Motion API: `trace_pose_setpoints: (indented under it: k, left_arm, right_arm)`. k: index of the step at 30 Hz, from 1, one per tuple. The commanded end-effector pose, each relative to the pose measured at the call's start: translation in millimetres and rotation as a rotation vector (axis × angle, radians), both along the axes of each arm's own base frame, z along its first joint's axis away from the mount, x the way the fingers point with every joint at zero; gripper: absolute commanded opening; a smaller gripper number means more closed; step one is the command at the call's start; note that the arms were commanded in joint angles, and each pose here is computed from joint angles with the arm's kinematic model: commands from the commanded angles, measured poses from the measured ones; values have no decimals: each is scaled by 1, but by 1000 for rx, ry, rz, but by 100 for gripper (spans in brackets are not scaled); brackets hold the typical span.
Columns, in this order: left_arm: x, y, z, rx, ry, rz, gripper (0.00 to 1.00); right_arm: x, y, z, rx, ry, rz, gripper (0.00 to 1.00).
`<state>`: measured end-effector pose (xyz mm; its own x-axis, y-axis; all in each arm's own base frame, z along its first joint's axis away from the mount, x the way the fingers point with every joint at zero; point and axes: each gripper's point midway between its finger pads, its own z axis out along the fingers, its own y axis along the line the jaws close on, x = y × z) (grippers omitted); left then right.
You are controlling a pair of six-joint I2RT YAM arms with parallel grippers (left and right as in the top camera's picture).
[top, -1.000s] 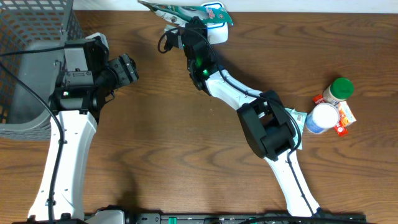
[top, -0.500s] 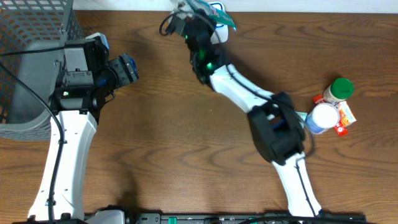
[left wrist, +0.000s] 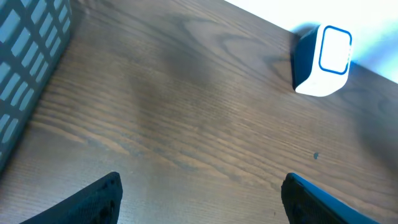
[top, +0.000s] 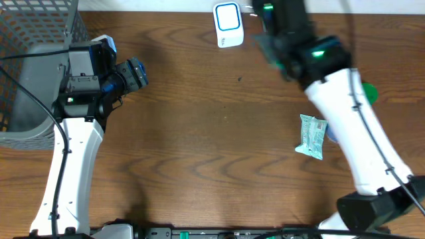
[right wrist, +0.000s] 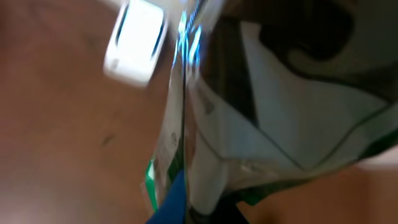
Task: Scan the item barcode
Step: 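Carry the glove package right and drop it beside the wipes pouch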
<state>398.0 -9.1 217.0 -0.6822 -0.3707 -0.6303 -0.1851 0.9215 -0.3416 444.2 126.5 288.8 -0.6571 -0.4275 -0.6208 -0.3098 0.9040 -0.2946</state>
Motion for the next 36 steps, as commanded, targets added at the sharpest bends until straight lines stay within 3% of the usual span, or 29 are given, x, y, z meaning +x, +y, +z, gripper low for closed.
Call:
trace_pose_setpoints:
  k: [1,7,15,16,19,22,32,36]
  left_arm:
    - [3,4,13,12,-33,9,82]
    - [3,4,13,12,-32,9,83]
    - [3,4,13,12,-33,9,82]
    - [3,4,13,12,-32,9,83]
    - [3,4,13,12,-33,9,82]
    - [3,4,13,12,-32,9,82]
    - [3,4,13,12,-33,9,83]
    - [3,4,13,12,-33,9,82]
  right_arm:
    - [-20,-8,-48,291,262,-109,1]
    - [-44,-56,-132,339,485,-256,1]
    - [-62,-95,-205,363,548,-390,3]
    - [-62,-98,-209,363,546,-392,12]
    - [-62,-101,-212,361,541,-392,62]
    - [-60,-101,-210,346,534,-360,99]
    - [-51,-102,-126,337,502,-338,99]
    - [-46,-102,-124,340,483,-333,99]
